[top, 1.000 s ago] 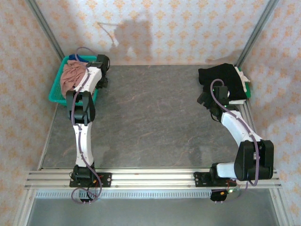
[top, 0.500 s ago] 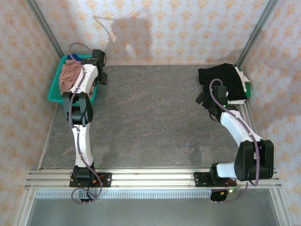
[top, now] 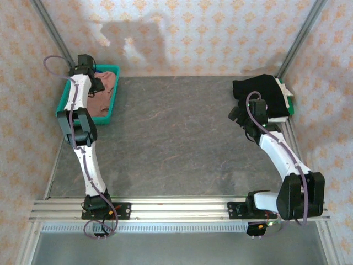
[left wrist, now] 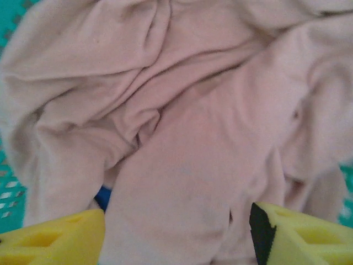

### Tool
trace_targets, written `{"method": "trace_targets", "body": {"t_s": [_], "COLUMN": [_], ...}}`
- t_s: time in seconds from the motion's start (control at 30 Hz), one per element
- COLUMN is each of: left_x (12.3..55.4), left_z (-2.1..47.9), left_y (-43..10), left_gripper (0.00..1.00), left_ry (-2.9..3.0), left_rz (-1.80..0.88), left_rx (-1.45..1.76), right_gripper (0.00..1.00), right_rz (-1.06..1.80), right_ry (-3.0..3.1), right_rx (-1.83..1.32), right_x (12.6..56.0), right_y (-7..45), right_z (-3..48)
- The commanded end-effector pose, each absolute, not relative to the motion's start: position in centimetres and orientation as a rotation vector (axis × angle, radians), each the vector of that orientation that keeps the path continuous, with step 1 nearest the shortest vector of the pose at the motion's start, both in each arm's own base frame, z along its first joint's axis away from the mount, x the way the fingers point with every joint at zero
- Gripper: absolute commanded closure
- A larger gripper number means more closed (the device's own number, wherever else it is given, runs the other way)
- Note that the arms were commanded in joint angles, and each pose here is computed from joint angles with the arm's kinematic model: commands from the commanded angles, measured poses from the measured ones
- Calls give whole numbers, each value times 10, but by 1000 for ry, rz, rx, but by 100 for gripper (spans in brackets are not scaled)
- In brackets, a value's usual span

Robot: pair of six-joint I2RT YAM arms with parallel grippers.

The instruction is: Fold and stack the t-shirts

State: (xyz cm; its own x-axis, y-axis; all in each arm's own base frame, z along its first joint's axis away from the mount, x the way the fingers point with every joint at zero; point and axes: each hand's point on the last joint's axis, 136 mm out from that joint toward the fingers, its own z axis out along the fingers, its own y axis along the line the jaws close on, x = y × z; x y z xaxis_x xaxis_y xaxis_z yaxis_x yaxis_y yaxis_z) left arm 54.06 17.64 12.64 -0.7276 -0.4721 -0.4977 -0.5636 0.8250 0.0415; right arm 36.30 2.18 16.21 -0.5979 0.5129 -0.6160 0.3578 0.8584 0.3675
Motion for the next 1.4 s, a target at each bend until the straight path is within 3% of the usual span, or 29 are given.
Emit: {"method": "trace_targets", "body": {"t_s": [0.0,0.03,0.17,0.27,0.7,0.93,1.13,1.37], "left_x": [541,541,543,545,530,498,442,382], "left_z": [94,91,94,118,248,442,580,633], "left_y": [153,153,143,138,122,104,-10,-135], "left_gripper": [41,44,81,99,100,100,100,100], "left_ry": [2635,2644,2648,2611,2409,1917,1619,1484], "left_rz": [198,195,122,77,-30,-125,-335,-571], "left_rx": [-771,-771,-754,-728,-648,-592,-250,91], "right_gripper": [7,8,11,12,16,17,17,17], "right_rz": [254,253,232,232,296,541,684,749], "right_ry": [2254,2255,2279,2256,2220,2154,2062,2009], "right_rx": [586,581,565,551,521,426,365,303], "right_x": [356,354,350,346,347,364,374,375], "right_y": [22,22,21,20,27,61,79,89], "right_z": [177,178,175,185,202,237,272,297]}}
